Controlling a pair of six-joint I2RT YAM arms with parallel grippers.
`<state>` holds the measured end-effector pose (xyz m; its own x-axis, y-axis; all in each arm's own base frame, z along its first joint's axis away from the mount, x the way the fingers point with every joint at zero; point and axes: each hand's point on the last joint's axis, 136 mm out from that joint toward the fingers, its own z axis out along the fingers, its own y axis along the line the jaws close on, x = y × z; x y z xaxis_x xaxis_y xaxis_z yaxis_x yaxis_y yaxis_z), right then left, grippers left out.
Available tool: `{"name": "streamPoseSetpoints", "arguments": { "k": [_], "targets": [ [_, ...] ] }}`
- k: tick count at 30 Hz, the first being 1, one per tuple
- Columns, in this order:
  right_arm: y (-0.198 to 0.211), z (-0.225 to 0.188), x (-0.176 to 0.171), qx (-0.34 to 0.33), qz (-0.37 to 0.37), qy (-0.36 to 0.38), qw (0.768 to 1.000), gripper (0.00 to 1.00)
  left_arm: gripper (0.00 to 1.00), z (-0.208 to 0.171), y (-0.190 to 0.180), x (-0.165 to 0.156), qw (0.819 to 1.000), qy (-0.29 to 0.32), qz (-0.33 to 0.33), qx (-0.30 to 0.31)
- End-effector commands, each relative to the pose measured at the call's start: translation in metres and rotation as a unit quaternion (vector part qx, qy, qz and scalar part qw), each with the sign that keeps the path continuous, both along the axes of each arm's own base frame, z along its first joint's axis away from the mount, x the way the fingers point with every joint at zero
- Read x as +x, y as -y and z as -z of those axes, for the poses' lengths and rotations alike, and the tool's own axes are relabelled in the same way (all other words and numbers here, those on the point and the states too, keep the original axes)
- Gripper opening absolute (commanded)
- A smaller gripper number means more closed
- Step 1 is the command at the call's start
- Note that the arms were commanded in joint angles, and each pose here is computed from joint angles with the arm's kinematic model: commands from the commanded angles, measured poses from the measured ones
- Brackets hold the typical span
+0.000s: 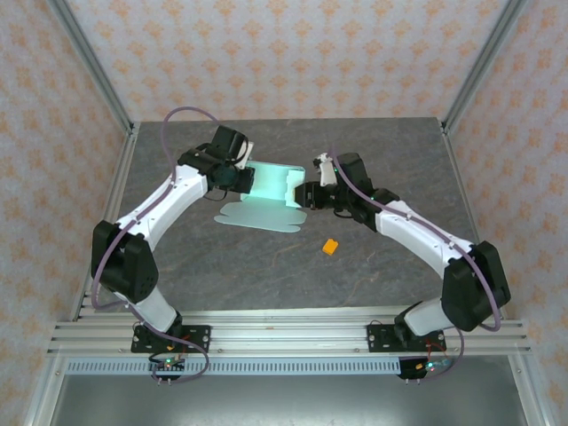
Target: Fold the paper box
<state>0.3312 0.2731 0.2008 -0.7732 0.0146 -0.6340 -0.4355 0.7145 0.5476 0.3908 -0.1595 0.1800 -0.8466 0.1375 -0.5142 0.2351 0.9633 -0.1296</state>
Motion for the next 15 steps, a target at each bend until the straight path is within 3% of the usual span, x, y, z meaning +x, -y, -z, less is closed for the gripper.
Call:
{"name": "streamPoseSetpoints", "arguments": {
  "k": [1, 7, 15],
  "targets": [
    [0.002, -0.018, 0.023, -0.021, 0.048, 0.041, 0.998, 0.34, 0.02, -0.021, 0.029, -0.02, 0.998, 0.012, 0.051, -0.036],
    [0.001, -0.014, 0.035, -0.046, 0.079, 0.035, 0.995, 0.32, 0.02, -0.022, 0.037, -0.025, 0.997, 0.015, 0.06, -0.042],
    [0.017, 0.001, 0.055, -0.15, 0.157, 0.027, 0.976, 0.27, 0.02, -0.027, 0.05, -0.034, 0.995, 0.022, 0.076, -0.065]
  ]
}}
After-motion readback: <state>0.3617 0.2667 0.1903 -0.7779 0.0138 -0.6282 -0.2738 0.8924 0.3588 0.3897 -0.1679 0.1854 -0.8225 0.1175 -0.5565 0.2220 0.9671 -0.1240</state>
